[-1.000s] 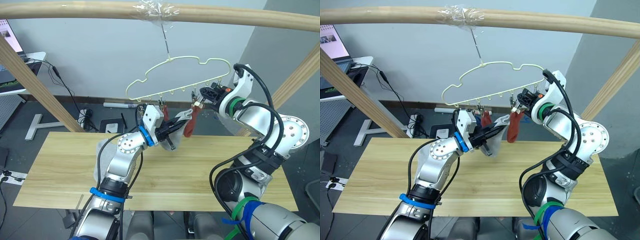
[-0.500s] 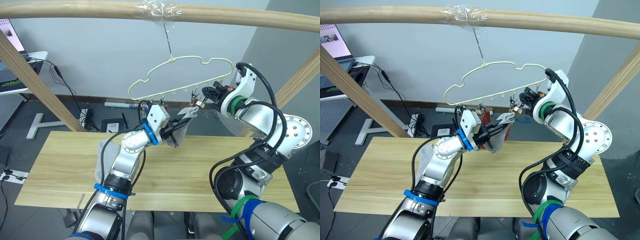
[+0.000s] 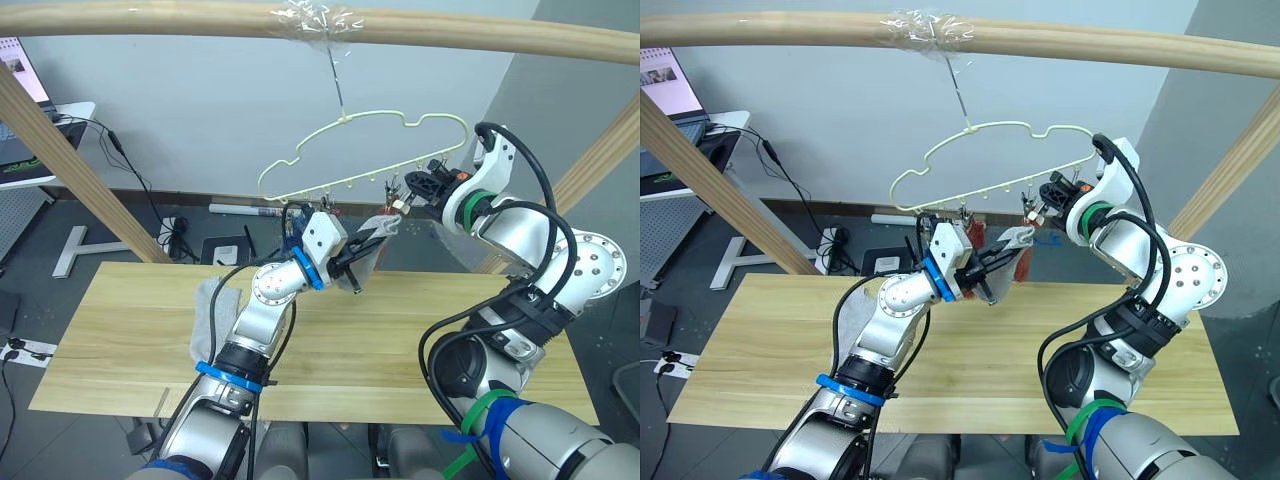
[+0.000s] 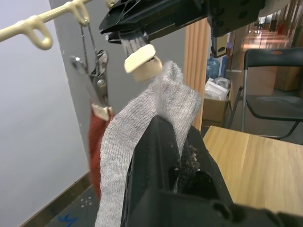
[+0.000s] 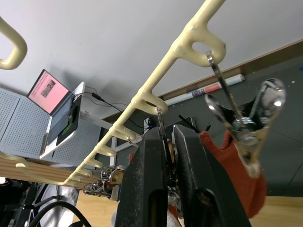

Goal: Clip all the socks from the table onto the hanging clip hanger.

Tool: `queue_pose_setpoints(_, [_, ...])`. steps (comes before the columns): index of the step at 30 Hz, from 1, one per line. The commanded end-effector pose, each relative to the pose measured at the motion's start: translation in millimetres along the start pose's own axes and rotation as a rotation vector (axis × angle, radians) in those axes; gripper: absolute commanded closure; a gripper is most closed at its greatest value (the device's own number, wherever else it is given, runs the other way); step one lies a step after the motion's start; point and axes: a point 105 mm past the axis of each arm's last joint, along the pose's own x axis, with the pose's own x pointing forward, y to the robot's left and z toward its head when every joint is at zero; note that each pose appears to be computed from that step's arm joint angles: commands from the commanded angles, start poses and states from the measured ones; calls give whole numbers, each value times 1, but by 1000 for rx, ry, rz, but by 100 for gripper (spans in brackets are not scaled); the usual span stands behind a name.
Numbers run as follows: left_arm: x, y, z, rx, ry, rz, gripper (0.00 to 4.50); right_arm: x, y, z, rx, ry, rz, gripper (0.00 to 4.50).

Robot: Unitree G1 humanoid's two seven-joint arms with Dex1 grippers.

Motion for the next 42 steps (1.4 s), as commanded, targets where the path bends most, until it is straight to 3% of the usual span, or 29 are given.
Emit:
queue_pose_setpoints(1, [8, 4, 15, 47, -55, 7, 449, 17, 41, -40, 135, 97, 122, 449])
queue_pose_setpoints(19, [17, 13, 17, 97, -56, 59, 449, 15, 46, -42, 174, 112, 136, 449])
queue_pose_setpoints(32, [10, 12, 20, 86, -74, 61, 450, 9, 43, -39, 188, 120, 129, 3])
queue_pose_setpoints(40, [-7, -6, 12, 36, -43, 17, 450, -4, 32, -26, 153, 80, 128, 3])
queue_pose_setpoints(42, [-17, -12, 8, 14, -21, 1, 450, -12, 31, -20, 72, 57, 146, 3])
